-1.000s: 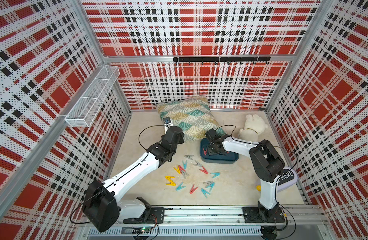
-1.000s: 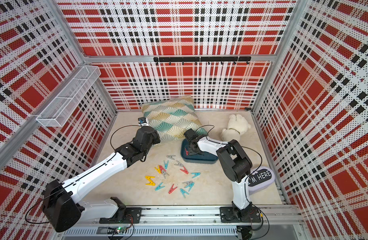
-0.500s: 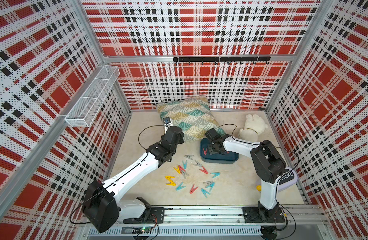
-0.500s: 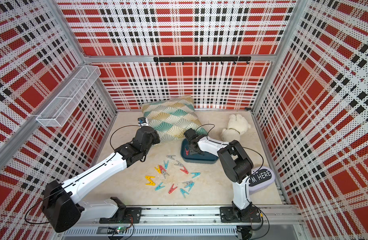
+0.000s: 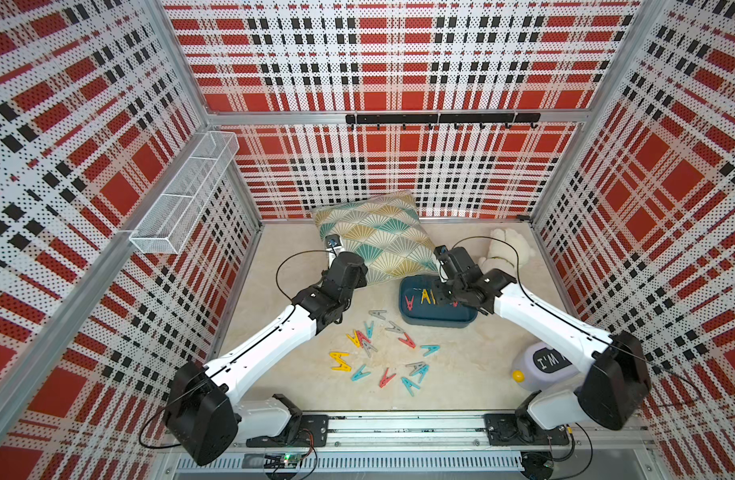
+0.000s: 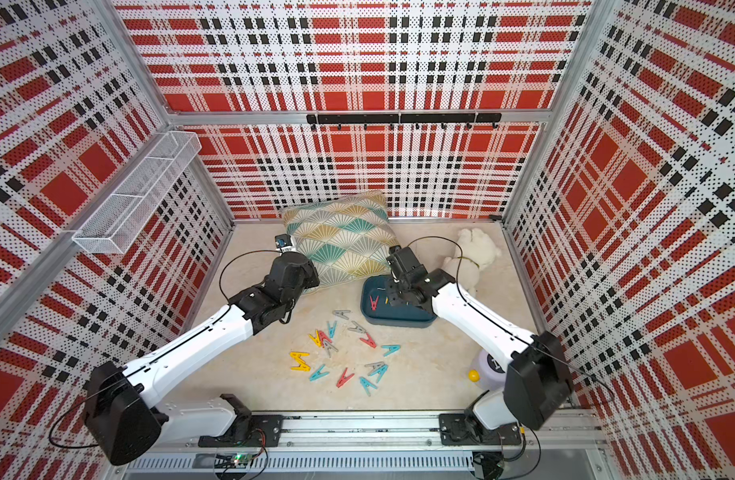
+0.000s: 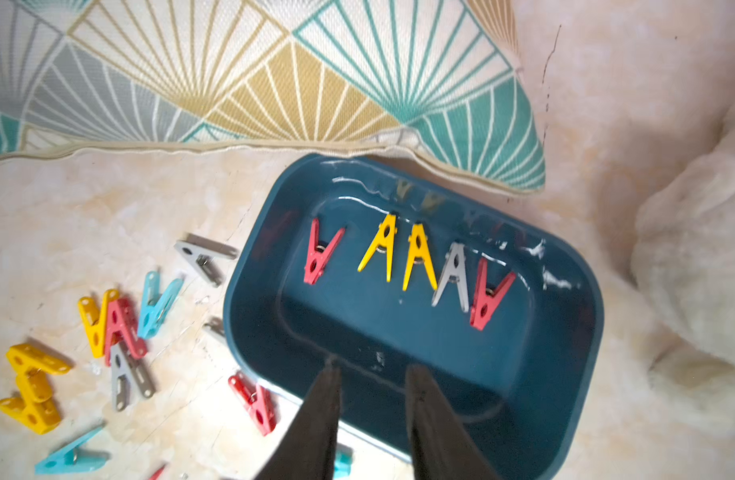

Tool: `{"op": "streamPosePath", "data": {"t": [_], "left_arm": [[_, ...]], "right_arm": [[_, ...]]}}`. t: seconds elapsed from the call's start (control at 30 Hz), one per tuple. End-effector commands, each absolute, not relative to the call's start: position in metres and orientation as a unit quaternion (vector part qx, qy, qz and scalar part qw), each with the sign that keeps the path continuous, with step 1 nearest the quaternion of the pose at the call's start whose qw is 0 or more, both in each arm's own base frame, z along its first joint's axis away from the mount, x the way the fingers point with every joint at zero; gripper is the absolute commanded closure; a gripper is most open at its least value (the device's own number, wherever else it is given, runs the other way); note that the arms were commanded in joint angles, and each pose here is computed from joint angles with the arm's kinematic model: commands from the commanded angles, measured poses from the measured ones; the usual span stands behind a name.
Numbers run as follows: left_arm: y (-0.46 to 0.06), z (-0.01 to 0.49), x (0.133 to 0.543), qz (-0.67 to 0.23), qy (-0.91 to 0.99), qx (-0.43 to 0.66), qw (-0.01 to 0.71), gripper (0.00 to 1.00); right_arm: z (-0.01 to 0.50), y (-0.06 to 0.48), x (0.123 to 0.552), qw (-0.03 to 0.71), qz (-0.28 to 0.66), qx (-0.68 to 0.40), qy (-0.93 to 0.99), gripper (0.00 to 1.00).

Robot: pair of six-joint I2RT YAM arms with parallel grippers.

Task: Put the clothespins into the storage box
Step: Pick up the clothespin from the center of the board.

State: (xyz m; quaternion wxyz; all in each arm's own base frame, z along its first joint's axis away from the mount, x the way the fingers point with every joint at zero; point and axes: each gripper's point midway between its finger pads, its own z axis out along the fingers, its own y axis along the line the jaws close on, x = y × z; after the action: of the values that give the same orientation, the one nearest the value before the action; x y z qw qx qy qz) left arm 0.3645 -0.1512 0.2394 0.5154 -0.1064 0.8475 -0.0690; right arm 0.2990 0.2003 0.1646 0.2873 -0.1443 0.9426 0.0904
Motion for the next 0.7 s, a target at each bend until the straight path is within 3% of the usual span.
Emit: {"op": "streamPosePath", "data": {"t": [0.0, 0.13, 0.3, 0.67], "left_arm": [[-0.147, 0.256, 0.366, -0.069, 0.84, -0.11, 0.526, 0.68], [-0.15, 0.258, 0.369, -0.072, 0.84, -0.109, 0.526, 0.68], [-0.157, 0.262, 0.372, -0.077, 0.84, -0.104, 0.527, 0.68], [-0.16, 0.266, 0.371, -0.075, 0.839, -0.096, 0.53, 0.68]], "right_arm": [[0.15, 0.194, 0.244, 0.223, 0.115, -0.128, 0.96, 0.63], [0.145, 0.191, 0.206, 0.198, 0.114, -0.11, 0.967, 0.62], [0.101, 0.219, 0.165, 0.16, 0.166, -0.087, 0.969, 0.62], [0.057, 0.256, 0.146, 0.137, 0.134, -0.105, 0.976, 0.61]]}}
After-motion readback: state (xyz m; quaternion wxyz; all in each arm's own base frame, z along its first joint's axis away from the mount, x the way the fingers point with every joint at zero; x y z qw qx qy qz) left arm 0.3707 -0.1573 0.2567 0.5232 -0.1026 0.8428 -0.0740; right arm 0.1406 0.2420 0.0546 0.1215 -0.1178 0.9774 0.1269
